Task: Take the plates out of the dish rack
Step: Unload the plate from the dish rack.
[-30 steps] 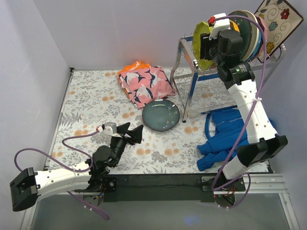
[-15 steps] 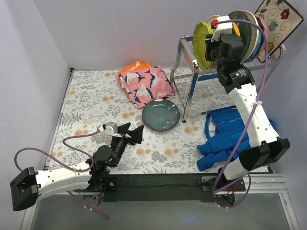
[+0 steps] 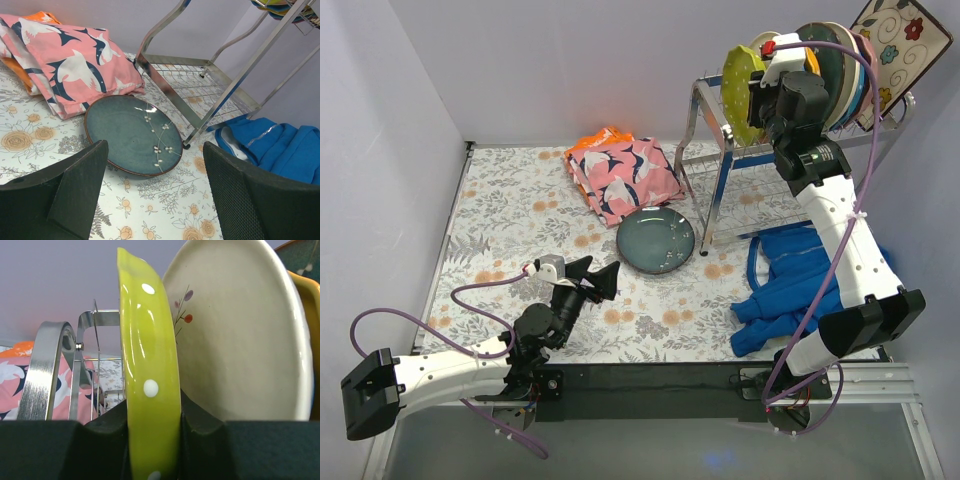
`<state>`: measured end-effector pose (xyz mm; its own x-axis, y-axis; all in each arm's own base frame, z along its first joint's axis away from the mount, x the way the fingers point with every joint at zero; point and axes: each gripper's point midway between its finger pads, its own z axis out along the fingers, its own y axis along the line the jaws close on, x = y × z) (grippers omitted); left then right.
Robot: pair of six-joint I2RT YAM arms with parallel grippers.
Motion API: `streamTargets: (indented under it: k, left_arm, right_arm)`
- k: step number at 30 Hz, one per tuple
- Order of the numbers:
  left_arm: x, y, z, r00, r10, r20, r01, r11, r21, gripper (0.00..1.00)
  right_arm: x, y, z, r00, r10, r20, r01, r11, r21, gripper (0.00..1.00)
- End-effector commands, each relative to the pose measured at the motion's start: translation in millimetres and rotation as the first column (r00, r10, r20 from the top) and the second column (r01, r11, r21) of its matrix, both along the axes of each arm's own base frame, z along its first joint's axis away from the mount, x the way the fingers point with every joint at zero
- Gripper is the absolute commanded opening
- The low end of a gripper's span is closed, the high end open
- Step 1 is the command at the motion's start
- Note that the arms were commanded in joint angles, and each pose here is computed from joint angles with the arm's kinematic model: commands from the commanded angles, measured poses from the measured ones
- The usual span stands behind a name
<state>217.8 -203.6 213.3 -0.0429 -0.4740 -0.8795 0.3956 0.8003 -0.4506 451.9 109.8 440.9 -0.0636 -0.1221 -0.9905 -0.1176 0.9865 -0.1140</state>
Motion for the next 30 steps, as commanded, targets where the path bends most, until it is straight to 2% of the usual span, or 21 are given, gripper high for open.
streamTargets:
  k: [1,7,15,25,30]
  left_arm:
    - [0,-1,14,1.0,0.001,0.021,-0.001,1.0,-0.02,0.75]
    - [0,-2,14,1.0,-0.002,0.021,0.002,1.0,-0.017,0.75]
    - [0,-1,15,1.0,-0.002,0.023,0.002,1.0,-0.023,0.75]
    - [1,-2,13,1.0,0.0,0.02,0.0,1.0,-0.013,0.75]
    - [1,-2,12,1.0,0.001,0.019,-0.001,1.0,-0.012,0.74]
  right_arm:
    - [-26,-14,90,0.967,-0.012,0.253,0.0,0.999,0.048,0.01]
    - [-37,-12,113,0.949,-0.005,0.316,-0.04,0.99,0.138,0.01]
    - [-52,-7,138,0.922,0.036,0.386,-0.102,0.983,0.152,0.01]
    - [-62,-10,164,0.896,0.02,0.443,-0.113,0.977,0.183,0.01]
    - [-63,-1,170,0.887,0.056,0.459,-0.174,0.96,0.219,0.01]
